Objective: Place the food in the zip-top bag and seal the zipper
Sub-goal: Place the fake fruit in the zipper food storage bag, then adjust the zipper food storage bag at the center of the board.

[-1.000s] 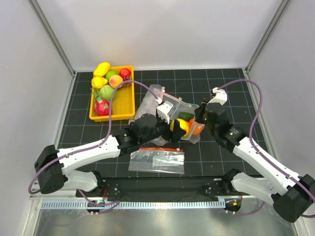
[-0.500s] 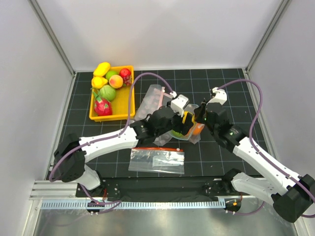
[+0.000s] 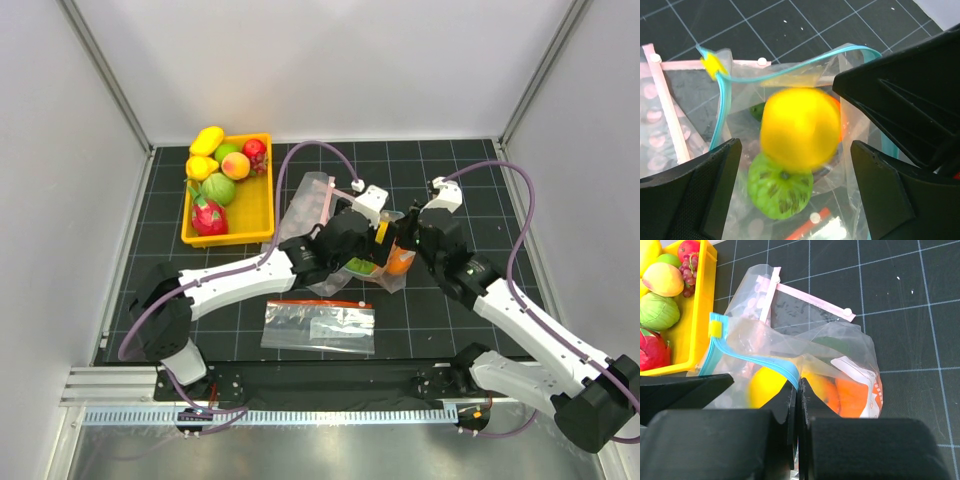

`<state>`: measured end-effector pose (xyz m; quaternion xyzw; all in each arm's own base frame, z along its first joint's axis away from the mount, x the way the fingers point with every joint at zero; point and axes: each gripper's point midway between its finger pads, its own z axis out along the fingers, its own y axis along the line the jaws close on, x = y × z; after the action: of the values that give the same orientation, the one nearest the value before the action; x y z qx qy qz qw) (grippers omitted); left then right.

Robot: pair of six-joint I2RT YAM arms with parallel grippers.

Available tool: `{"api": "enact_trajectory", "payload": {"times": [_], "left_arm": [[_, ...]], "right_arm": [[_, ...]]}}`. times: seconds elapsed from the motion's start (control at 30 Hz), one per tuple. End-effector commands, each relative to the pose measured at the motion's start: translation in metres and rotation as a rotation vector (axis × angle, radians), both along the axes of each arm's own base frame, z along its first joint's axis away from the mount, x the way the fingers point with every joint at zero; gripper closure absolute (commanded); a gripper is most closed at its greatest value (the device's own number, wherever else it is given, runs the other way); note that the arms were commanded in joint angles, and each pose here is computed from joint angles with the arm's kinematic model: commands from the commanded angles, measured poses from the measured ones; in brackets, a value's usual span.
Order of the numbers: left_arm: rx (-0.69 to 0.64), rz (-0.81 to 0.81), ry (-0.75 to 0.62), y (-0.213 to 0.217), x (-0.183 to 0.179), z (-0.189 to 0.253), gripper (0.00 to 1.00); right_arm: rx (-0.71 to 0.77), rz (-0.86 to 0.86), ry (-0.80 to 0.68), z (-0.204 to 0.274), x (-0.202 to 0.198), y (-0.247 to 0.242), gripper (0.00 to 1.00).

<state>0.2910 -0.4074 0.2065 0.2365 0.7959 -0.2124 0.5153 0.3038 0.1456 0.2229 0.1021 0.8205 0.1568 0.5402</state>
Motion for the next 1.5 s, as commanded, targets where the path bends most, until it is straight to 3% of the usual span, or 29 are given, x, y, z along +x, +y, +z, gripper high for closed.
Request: {"api": "enact_trajectory", "payload": {"times": [0.0, 0.07, 0.3, 0.53, 0.93, 1.1, 1.2, 1.23, 1.27, 1.3, 1.4, 1.47], "left_arm": [[-0.073, 0.017, -0.024, 0.005, 0.0, 0.037, 0.05], [-0.106, 0.008, -0.026, 0.009, -0.005, 0.05, 0.0], [-0.154, 0.025, 0.021, 0.037, -0.026, 0.067, 0.01], [-0.062, 0.151, 0.085, 0.075, -0.031, 0.039, 0.02], [0.036, 0.204, 0.157, 0.066, -0.02, 0.008, 0.01], [0.03, 0.239, 0.275, 0.063, -0.008, -0.03, 0.01], [0.036, 0.205, 0.318, 0.054, -0.006, -0.04, 0.14], [0.036, 0.194, 0.32, 0.052, -0.006, -0.041, 0.32], [0.037, 0.184, 0.322, 0.051, -0.007, -0.04, 0.43], [0.033, 0.168, 0.32, 0.05, -0.009, -0.037, 0.65], [0.022, 0.158, 0.302, 0.054, -0.012, -0.028, 0.99], [-0.003, 0.157, 0.275, 0.061, -0.014, -0.016, 1.0]], "right_arm": [[0.046, -0.008, -0.062, 0.02, 0.002, 0.001, 0.99], [0.045, -0.009, -0.064, 0.02, 0.002, 0.001, 0.99], [0.042, -0.014, -0.068, 0.021, 0.002, -0.001, 0.99], [0.043, -0.022, -0.078, 0.024, 0.001, -0.003, 0.99], [0.04, -0.024, -0.074, 0.023, 0.001, -0.003, 0.99], [0.038, -0.022, -0.071, 0.022, 0.001, -0.003, 0.99], [0.04, -0.021, -0.072, 0.023, 0.001, -0.003, 0.99], [0.04, -0.019, -0.072, 0.023, 0.001, -0.003, 0.99], [0.041, -0.021, -0.072, 0.023, 0.001, -0.003, 0.99], [0.042, -0.021, -0.073, 0.023, 0.001, -0.003, 0.99], [0.041, -0.018, -0.07, 0.022, 0.001, -0.002, 0.99], [0.042, -0.019, -0.069, 0.022, 0.001, -0.002, 0.99]]}}
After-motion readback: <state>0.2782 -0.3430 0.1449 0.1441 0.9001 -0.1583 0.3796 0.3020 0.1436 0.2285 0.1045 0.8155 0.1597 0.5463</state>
